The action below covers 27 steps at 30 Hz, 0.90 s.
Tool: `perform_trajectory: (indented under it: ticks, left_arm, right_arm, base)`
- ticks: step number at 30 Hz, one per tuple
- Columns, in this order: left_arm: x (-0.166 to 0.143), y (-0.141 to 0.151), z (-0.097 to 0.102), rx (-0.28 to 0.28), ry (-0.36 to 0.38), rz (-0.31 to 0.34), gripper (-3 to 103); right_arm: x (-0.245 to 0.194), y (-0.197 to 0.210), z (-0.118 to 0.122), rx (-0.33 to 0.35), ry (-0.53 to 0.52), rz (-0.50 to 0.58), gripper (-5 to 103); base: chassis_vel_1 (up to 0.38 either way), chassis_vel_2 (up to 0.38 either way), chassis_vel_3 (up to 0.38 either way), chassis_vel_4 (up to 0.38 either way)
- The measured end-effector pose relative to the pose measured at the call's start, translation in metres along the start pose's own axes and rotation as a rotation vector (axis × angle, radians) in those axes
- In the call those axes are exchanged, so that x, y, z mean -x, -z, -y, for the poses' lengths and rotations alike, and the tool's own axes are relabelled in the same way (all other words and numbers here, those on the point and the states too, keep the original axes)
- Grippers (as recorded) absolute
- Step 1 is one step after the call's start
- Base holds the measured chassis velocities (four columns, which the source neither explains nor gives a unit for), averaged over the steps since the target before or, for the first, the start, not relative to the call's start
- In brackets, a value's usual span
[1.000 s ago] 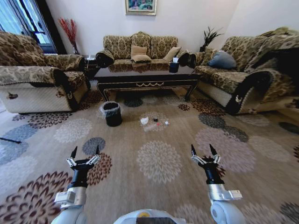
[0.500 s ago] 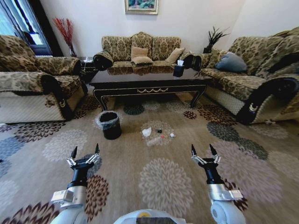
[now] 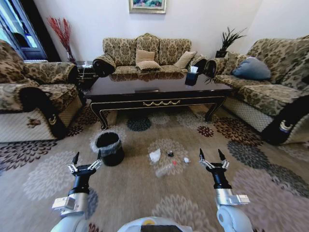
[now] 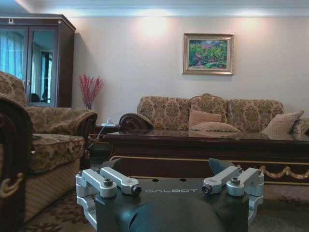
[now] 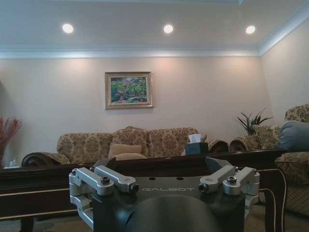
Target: Move to the front of the table and pick up the trash from the floor, then place it into the trash bin.
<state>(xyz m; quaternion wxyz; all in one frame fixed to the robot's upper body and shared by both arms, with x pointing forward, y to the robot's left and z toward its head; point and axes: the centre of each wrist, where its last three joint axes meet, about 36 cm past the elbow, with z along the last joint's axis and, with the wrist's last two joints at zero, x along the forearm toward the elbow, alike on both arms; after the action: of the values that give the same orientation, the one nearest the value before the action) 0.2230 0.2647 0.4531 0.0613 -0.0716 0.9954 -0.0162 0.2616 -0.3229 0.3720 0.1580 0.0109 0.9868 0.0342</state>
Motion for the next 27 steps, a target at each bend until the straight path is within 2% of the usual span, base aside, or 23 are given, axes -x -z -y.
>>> perform_trajectory:
  ticks: [5, 11, 16, 18, 20, 21, 22, 25, 26, 27]
  left_arm:
    - [0.003, -0.003, -0.001, -0.005, 0.004, -0.002, 100]
    - [0.008, -0.002, -0.002, -0.002, 0.009, 0.002, 100]
    - [0.030, 0.002, -0.004, 0.002, 0.075, -0.017, 100]
    - [0.051, 0.009, -0.008, -0.024, 0.147, -0.060, 100]
    - [0.076, 0.016, -0.017, -0.087, 0.208, -0.124, 100]
    - [0.076, 0.016, -0.017, -0.087, 0.208, -0.124, 100]
    - [0.089, 0.018, -0.023, -0.128, 0.231, -0.190, 100]
    - [0.119, 0.019, -0.038, -0.236, 0.242, -0.456, 100]
    - [0.119, 0.019, -0.038, -0.236, 0.242, -0.456, 100]
    - [0.126, 0.019, -0.042, -0.256, 0.237, -0.508, 100]
  right_arm:
    - [0.000, -0.002, 0.002, 0.004, -0.008, 0.012, 100]
    - [-0.002, -0.005, 0.004, -0.008, -0.011, 0.009, 100]
    - [-0.003, -0.008, 0.005, -0.017, -0.013, 0.005, 100]
    - [-0.004, -0.010, 0.005, -0.016, -0.013, 0.001, 100]
    - [-0.005, -0.012, 0.004, -0.012, -0.015, -0.003, 100]
    - [-0.005, -0.012, 0.004, -0.012, -0.015, -0.003, 100]
    - [-0.006, -0.013, 0.003, -0.010, -0.017, -0.006, 100]
    - [-0.009, -0.015, 0.004, -0.008, -0.028, -0.016, 100]
    - [-0.009, -0.015, 0.004, -0.008, -0.028, -0.016, 100]
    - [-0.010, -0.016, 0.004, -0.009, -0.033, -0.018, 100]
  base:
    - [-0.234, 0.228, 0.181, -0.216]
    - [-0.014, 0.014, 0.007, -0.020]
    - [0.054, -0.059, -0.032, 0.050]
    - [0.000, 0.000, 0.000, 0.000]
    - [0.000, 0.000, 0.000, 0.000]
    - [0.000, 0.000, 0.000, 0.000]
    - [0.000, 0.000, 0.000, 0.000]
    - [0.000, 0.000, 0.000, 0.000]
    - [0.000, 0.000, 0.000, 0.000]
    - [0.000, 0.000, 0.000, 0.000]
